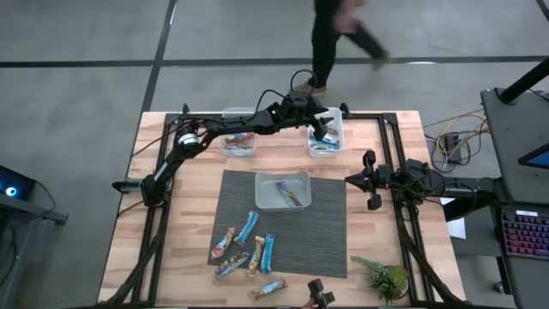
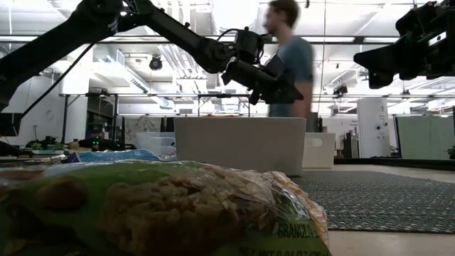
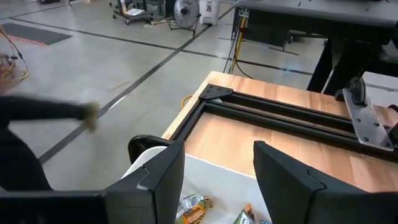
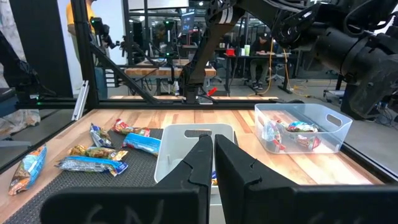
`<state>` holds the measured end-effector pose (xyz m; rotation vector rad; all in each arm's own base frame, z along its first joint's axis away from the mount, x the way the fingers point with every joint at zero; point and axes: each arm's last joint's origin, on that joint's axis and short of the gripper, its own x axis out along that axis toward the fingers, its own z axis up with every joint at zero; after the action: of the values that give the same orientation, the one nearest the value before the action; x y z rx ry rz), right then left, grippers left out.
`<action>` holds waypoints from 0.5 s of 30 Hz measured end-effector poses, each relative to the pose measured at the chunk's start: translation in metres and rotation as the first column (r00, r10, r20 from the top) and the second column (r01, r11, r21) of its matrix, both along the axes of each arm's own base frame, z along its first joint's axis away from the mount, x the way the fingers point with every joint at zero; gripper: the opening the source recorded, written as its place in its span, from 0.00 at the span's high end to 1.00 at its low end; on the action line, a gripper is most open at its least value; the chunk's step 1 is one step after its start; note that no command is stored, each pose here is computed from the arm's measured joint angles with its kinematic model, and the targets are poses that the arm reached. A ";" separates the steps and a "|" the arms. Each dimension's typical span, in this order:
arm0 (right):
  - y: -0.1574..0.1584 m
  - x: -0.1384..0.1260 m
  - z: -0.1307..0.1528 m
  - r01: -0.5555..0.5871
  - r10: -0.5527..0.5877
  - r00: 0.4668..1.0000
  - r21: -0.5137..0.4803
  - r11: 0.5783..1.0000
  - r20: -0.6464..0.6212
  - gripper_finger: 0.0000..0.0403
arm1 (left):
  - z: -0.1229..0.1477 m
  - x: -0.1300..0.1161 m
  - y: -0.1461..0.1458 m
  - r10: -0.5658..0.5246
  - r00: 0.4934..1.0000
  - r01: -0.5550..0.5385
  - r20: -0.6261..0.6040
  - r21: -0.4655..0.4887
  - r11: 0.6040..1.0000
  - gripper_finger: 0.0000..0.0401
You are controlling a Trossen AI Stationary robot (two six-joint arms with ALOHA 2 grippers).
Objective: Pick and place Granola Bars by type
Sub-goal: Put the red granola bar into the transparent bin
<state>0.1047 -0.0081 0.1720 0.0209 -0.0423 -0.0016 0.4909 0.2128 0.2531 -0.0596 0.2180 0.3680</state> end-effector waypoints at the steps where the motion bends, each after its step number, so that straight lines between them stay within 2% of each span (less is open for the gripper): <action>1: 0.000 0.000 0.000 0.000 0.000 1.000 0.000 1.000 0.000 0.98 | 0.000 0.000 0.000 0.000 1.000 0.000 0.001 -0.001 1.000 0.56; 10: 0.000 0.000 0.000 0.000 0.000 1.000 0.000 1.000 0.000 0.98 | -0.002 0.000 -0.001 -0.013 1.000 0.013 -0.010 -0.022 1.000 0.59; 15: 0.000 0.000 0.000 0.000 0.000 1.000 0.000 1.000 0.000 0.98 | -0.004 0.000 -0.003 -0.046 0.999 0.046 -0.025 -0.037 0.998 0.78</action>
<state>0.1047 -0.0081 0.1720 0.0209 -0.0421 -0.0016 0.4912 0.2098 0.2495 -0.0859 0.2512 0.3190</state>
